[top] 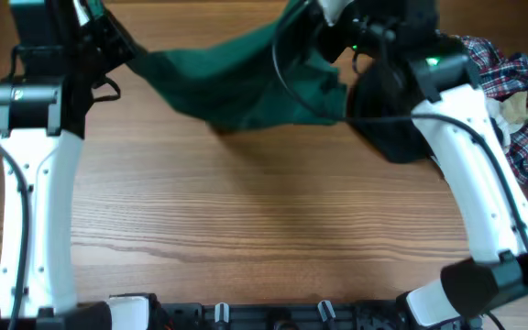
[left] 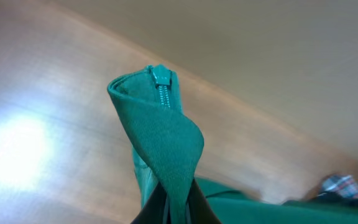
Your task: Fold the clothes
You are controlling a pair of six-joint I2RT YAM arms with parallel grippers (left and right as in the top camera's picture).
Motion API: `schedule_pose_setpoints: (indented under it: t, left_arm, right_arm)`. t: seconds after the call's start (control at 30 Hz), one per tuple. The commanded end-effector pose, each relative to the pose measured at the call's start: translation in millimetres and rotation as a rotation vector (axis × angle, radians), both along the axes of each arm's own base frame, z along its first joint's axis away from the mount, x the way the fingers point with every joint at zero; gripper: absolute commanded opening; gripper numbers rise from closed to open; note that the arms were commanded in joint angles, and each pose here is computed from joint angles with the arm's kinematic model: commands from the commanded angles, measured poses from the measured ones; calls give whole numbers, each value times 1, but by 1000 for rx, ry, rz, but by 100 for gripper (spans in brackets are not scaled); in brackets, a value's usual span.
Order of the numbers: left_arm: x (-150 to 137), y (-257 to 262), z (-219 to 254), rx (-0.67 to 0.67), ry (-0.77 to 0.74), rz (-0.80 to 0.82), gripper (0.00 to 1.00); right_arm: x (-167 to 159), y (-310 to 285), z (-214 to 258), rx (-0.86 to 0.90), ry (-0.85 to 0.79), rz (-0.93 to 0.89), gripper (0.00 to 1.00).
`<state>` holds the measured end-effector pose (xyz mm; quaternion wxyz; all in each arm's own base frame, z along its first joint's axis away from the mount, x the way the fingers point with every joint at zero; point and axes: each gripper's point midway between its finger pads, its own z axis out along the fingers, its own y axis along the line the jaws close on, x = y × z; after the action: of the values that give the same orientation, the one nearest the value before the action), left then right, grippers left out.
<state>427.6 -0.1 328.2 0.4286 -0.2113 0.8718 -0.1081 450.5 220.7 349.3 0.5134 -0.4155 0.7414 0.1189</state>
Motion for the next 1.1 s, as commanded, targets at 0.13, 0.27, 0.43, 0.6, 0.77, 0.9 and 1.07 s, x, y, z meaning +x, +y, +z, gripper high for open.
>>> schedule_pose_setpoints:
  t: [0.13,0.27,0.43,0.6,0.77,0.9,1.07]
  left_arm:
    - [-46,16,-92,80,446,52,4]
    - [-75,17,-110,86,593,49,4]
    - [-115,21,-120,107,762,57,4]
    - [-144,20,-148,95,906,80,4]
    - [-165,17,-175,62,911,114,4]
    - [-186,14,-156,17,709,134,4]
    - [-212,14,-145,6,564,138,4]
  right_arm:
    - [-49,-2,-63,41,452,-28,4]
    - [-91,-9,-90,1,673,-21,4]
    - [-125,-14,-110,-27,850,-16,4]
    - [-159,-9,-115,-69,969,24,4]
    - [-166,-9,-119,-107,994,-33,4]
    - [-160,-25,-119,-172,944,-256,4]
    - [-174,-33,-106,-167,865,-489,5]
